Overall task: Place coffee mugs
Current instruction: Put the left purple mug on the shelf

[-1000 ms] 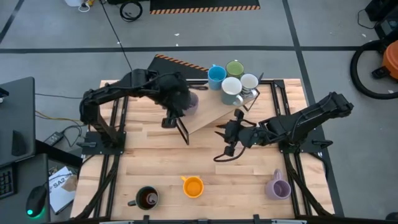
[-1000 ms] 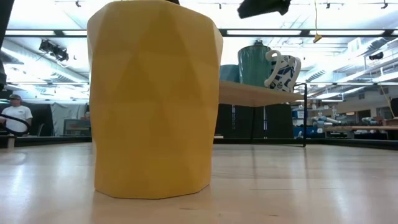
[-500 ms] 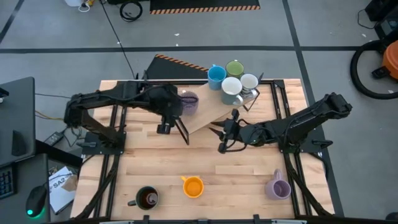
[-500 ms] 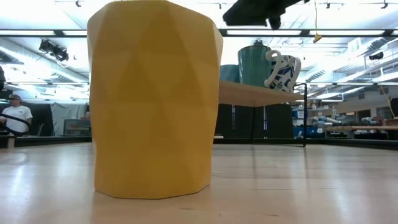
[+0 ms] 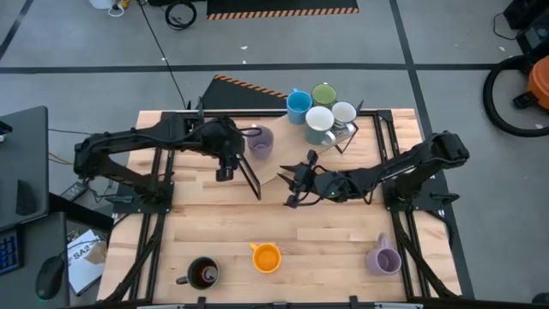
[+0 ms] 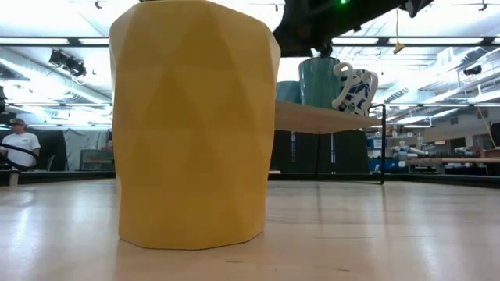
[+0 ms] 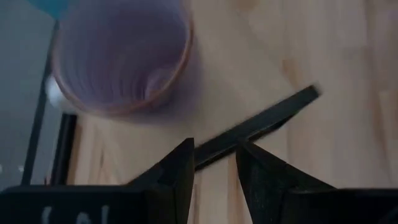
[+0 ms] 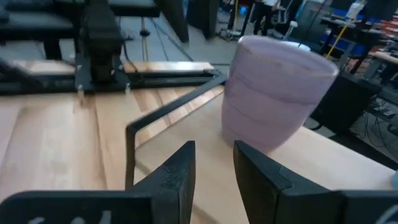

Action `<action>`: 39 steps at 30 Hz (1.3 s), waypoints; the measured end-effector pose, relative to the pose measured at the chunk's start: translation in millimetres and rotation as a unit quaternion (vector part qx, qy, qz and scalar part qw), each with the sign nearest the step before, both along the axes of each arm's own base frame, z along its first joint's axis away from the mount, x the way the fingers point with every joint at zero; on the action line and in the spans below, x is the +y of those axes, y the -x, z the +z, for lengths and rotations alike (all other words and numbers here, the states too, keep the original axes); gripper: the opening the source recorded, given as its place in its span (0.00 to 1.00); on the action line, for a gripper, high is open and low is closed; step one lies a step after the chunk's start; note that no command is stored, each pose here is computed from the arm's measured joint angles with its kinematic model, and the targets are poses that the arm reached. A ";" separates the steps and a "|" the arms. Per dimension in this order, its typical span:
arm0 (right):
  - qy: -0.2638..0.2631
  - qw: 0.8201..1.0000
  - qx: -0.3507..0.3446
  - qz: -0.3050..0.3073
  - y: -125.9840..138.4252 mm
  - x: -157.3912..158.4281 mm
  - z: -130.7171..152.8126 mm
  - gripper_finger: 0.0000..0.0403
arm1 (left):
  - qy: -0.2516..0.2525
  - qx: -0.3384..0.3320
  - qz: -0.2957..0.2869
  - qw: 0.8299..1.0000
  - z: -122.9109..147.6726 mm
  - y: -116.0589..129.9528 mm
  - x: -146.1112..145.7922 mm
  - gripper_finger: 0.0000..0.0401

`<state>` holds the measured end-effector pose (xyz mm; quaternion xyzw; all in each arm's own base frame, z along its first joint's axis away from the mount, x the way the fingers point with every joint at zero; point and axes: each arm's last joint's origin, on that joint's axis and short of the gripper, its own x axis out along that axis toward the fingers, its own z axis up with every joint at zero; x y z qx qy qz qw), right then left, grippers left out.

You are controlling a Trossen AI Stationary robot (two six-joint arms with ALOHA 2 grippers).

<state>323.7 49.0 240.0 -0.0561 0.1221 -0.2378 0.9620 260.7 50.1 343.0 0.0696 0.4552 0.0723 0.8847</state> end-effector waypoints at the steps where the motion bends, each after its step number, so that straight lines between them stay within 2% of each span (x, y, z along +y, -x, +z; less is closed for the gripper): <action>1: -0.002 1.000 0.001 -0.003 -0.4 -1.0 -0.8 0.29 | 0.004 0.008 0.008 1.000 -5.5 1.2 2.2 0.31; 4: -0.009 1.000 -0.002 -0.009 -1.3 -2.6 -2.4 0.30 | 0.007 -0.013 0.034 0.999 -14.7 -1.7 9.1 0.31; 8: -0.009 1.000 -0.002 -0.006 -1.8 -2.1 -3.3 0.31 | 0.010 -0.008 0.056 0.998 -31.5 -1.1 17.8 0.31; 17: -0.011 1.000 -0.002 -0.005 -1.6 -1.2 -3.3 0.31 | 0.003 -0.045 0.053 0.998 -55.0 -7.6 21.6 0.31; 31: -0.026 1.000 0.011 -0.006 5.0 -0.2 -0.4 0.30 | 0.012 -0.096 0.075 0.992 -57.8 -14.3 23.5 0.31; 39: -0.037 0.999 0.017 -0.007 13.1 0.3 5.9 0.30 | 0.028 -0.109 0.086 0.990 -66.1 -26.8 25.3 0.31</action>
